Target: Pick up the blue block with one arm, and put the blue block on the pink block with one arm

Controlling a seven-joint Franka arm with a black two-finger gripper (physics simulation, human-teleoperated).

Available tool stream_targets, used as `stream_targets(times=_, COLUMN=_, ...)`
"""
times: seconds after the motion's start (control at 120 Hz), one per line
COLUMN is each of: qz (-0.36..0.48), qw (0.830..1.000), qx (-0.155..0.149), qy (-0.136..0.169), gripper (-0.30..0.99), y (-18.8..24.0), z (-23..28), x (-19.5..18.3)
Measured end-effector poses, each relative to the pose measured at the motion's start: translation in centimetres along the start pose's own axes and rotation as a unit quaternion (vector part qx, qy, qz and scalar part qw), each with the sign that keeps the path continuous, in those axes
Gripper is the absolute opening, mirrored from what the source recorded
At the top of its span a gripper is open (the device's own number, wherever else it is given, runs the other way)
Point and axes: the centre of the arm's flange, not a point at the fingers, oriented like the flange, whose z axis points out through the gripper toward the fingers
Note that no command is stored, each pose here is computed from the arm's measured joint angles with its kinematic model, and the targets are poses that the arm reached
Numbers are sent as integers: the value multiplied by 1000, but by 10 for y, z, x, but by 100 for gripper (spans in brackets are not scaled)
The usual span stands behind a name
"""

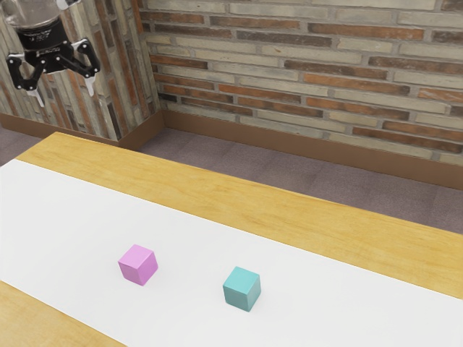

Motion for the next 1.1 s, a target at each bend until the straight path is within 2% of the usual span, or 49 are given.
stream_targets(times=0.133, qz=-92, qw=995, qx=30, qy=1, gripper=69, y=7, z=18, x=-1)
stream_targets(times=0.183, qz=-113, qw=993, qx=30, qy=-11, gripper=69, y=16, z=30, x=-6)
stream_targets(times=0.258, qz=-112, qw=992, qx=41, qy=-33, gripper=69, y=50, z=46, x=-35)
stream_targets(times=0.367, qz=-110, qw=989, qx=61, qy=-80, gripper=69, y=109, z=106, x=-50)
stream_targets(times=0.45, qz=-67, qw=992, qx=63, qy=-89, gripper=69, y=136, z=130, x=-64)
stream_targets(times=0.567, qz=-12, qw=993, qx=67, qy=-101, gripper=69, y=148, z=179, x=-74)
stream_targets(times=0.75, qz=90, qw=992, qx=46, qy=-78, gripper=69, y=180, z=244, x=-72)
stream_targets(times=0.867, qz=160, qw=984, qx=35, qy=-76, gripper=69, y=200, z=280, x=-84)
stream_targets(times=1.0, qz=246, qw=967, qx=21, qy=-70, gripper=69, y=204, z=315, x=-136)
stream_targets(times=1.1, qz=287, qw=956, qx=-4, qy=-61, gripper=69, y=208, z=324, x=-161)
